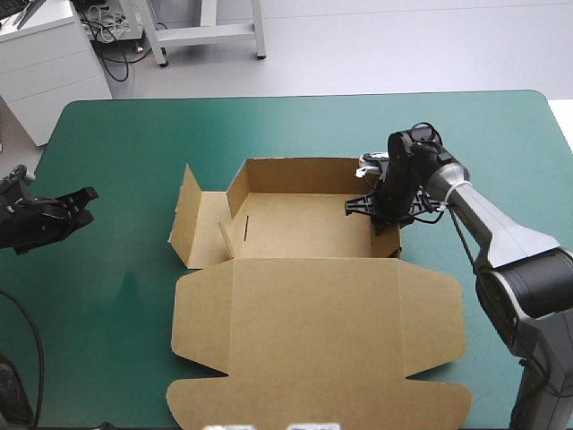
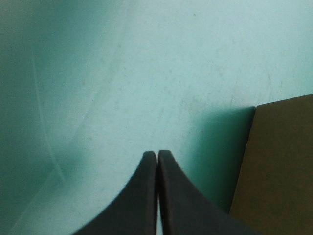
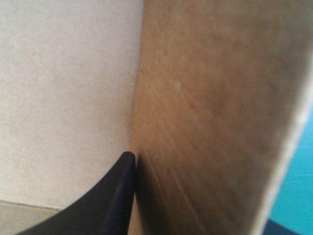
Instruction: Fold the box
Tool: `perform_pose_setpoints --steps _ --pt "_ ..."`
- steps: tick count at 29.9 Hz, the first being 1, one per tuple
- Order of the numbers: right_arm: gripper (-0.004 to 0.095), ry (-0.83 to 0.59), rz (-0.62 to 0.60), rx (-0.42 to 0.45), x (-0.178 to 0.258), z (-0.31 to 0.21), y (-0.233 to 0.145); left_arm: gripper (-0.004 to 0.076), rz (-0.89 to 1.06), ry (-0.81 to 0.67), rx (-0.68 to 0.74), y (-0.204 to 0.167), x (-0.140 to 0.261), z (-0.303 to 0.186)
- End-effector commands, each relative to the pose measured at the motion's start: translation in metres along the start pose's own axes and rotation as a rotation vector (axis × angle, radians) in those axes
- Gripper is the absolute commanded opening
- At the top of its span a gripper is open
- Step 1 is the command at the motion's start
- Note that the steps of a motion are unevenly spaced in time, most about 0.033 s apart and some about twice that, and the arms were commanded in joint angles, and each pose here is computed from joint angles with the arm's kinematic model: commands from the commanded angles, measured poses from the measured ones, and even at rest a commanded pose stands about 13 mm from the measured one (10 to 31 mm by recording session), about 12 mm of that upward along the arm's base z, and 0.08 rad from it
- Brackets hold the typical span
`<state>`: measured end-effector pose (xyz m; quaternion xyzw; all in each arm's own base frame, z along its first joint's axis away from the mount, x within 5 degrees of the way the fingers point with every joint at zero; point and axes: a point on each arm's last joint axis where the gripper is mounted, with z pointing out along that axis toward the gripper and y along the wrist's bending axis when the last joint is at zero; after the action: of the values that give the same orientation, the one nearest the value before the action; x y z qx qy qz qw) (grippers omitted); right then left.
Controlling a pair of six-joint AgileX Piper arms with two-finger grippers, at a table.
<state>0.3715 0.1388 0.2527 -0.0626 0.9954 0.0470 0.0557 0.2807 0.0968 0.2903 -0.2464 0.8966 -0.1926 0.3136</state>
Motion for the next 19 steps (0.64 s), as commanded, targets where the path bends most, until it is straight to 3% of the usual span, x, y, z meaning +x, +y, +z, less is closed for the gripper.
perform_pose_setpoints --steps 1,14,16,19 --pt "-0.0021 -0.084 -0.017 -0.018 0.0015 -0.0303 0.0002 -0.0023 0.001 -0.074 0.039 -0.0126 -0.0074 -0.0121" --pt "0.0001 -0.079 -0.037 -0.004 0.0019 -0.0303 -0.0011 -0.0023 0.002 -0.069 0.040 -0.0127 -0.0070 -0.0120" --pt "0.0081 -0.064 -0.061 -0.010 0.0033 -0.0302 -0.0005 -0.0023 0.002 -0.068 0.041 -0.0127 -0.0069 -0.0120" --pt "0.0284 -0.059 -0.047 -0.025 0.0038 -0.0302 0.0008 -0.0022 0.002 -0.067 0.041 -0.0128 -0.0068 -0.0120"
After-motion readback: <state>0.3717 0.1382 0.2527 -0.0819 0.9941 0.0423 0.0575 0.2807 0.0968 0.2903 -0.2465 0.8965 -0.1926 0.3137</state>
